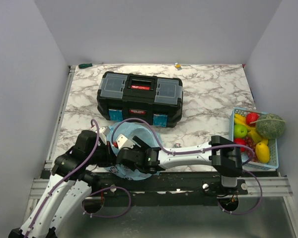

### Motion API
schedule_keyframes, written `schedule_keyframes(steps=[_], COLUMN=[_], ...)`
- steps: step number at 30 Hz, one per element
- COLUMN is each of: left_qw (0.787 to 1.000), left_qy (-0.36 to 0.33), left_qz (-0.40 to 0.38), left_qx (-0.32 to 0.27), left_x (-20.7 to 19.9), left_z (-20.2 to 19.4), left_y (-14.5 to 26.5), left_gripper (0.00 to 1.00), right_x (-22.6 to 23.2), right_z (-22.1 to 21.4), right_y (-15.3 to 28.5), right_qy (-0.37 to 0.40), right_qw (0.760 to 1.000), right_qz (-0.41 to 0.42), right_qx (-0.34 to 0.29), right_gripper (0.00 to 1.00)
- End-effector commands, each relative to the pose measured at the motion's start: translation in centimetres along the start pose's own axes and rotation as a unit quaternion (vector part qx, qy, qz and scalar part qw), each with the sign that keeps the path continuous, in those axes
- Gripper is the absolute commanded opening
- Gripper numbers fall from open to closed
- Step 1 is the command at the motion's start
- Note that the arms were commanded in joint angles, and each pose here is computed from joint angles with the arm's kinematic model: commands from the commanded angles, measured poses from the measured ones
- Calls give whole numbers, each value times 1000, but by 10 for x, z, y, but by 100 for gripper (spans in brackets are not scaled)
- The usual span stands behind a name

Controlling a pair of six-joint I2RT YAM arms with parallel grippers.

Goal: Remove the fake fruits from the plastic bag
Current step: Take out the fake fruit from the plastic bag.

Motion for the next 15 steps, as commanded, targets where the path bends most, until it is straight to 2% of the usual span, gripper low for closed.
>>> schedule_keyframes(steps=[1, 6, 15], left_qw=[1000, 1000, 1000], left_qy=[1, 2, 2], left_qz=[2, 4, 3], left_qx=[3, 0, 3], left_x=[1, 2, 2], left_z=[-3, -4, -4], left_y=[-1, -1, -1], left_gripper=[0, 0, 0], right_x=[-15, -3, 4], right_z=[-11, -21, -25], right_y=[-23, -32, -37], right_qy=[14, 11, -3], right_qw=[997, 999, 1000], right_qz=[-69, -44, -26], right_qx=[-11, 6, 1], right_gripper=[84, 83, 71])
Point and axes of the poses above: each gripper's point midway between its finger pads, its own y axis back along the fingers, its own x axis along the line the jaws close on, z = x × y, the point moved 1 cm from there along y, back along the fingers, and after that the axes turned 13 degrees about -y, right-handed, at the moved point
